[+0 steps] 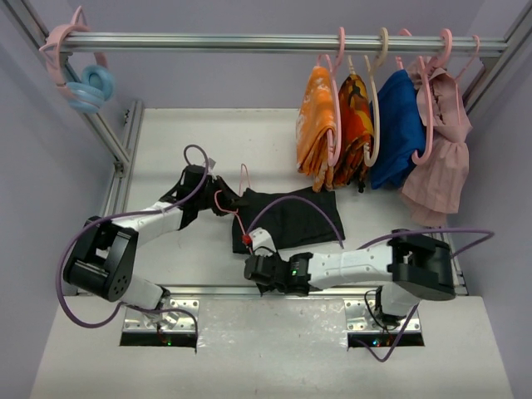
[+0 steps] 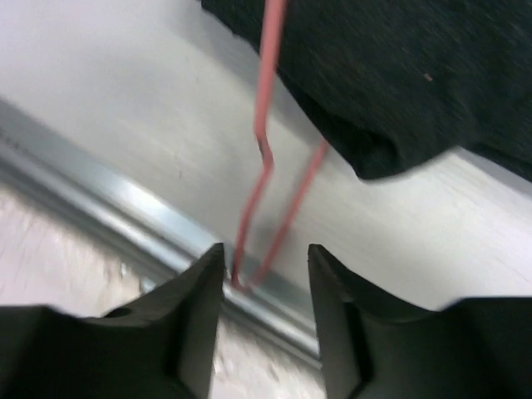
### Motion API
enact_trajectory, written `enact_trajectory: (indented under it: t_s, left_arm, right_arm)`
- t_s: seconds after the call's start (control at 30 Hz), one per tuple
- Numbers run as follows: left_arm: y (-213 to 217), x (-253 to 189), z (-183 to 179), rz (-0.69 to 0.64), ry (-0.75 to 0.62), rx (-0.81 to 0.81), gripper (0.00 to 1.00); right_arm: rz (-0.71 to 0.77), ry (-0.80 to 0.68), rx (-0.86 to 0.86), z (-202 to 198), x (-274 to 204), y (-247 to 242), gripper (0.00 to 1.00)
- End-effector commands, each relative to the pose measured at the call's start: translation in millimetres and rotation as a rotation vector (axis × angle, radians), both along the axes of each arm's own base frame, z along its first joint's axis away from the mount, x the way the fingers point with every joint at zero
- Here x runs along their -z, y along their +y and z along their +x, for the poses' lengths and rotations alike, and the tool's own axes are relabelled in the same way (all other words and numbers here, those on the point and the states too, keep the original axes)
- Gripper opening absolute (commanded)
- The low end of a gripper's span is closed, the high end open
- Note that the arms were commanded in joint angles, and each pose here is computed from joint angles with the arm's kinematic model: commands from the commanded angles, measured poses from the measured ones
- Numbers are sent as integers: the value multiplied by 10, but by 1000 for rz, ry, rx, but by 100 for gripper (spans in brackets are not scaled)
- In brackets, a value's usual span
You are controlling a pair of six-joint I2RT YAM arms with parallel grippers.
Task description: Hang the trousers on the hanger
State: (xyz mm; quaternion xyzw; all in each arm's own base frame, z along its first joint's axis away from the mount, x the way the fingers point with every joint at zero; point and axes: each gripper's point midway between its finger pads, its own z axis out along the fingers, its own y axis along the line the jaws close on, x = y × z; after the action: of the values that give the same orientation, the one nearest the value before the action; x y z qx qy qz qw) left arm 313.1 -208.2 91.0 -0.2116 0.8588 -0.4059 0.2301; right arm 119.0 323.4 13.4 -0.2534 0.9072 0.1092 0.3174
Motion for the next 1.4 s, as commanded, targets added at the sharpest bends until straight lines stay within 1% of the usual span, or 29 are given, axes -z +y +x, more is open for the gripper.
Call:
enact_trajectory:
  t_s: [0.0, 0.07, 0.13, 0.17, 0.2, 0.27, 0.37, 0.4, 0.5, 0.67, 0.77, 0.8, 0.9, 0.97, 1.17, 1.2, 1.3, 1.33, 1.37]
  left_arm:
    - [218, 174, 17, 178, -55, 148, 0]
    - [238, 246, -49, 182, -43, 161, 0]
    - [258, 325, -117, 183, -53, 170, 0]
    - [293, 381, -169, 194, -41, 161, 0]
    - [324, 391, -169, 205, -43, 148, 0]
    - [367, 437, -197, 225, -34, 134, 0]
    - [429, 416, -252, 252, -37, 122, 0]
    - [479, 434, -301, 274, -21, 111, 0]
    - [627, 420, -339, 337, -30, 56, 0]
    - [740, 381, -401, 379, -44, 21, 0]
    - [756, 401, -412, 386, -43, 18, 0]
    - [771, 415, -423, 389, -37, 6, 0]
    - [846, 404, -427, 393, -45, -61, 0]
    - [870, 379, -428, 390, -55, -86, 0]
    - [1036, 381, -491, 437, -40, -165, 0]
    - [1063, 388, -511, 440, -40, -181, 0]
    - [1172, 429, -563, 467, -38, -229, 0]
    - [1191, 444, -580, 475, -34, -231, 0]
    - [1200, 457, -596, 481, -32, -227, 0]
  right_arm:
    - [91, 18, -37, 61, -536, -130, 52]
    - [86, 43, -28, 81, -568, -219, 56]
    - [130, 69, 9, 222, -691, -318, 64]
    - [132, 65, 40, 365, -713, -374, 67]
    - [139, 60, 29, 419, -767, -344, 68]
    - [132, 58, 48, 605, -809, -302, 68]
    - [82, 74, 99, 912, -720, -319, 68]
    - [64, 86, 115, 1003, -653, -306, 68]
    - [65, 110, 158, 1206, -596, -258, 69]
    - [27, 177, 230, 1375, -289, -218, 69]
    - [68, 256, 213, 1290, -116, -86, 69]
    - [95, 286, 189, 1246, -65, -13, 66]
    - [195, 348, 118, 1137, -26, 232, 54]
    - [238, 357, 87, 1119, -38, 362, 47]
    - [306, 406, 22, 1034, -99, 642, 31]
    - [320, 412, 8, 1017, -131, 692, 27]
    - [353, 426, -65, 944, -279, 865, 3]
    - [341, 413, -82, 925, -331, 895, 0]
    - [315, 398, -97, 896, -383, 907, 0]
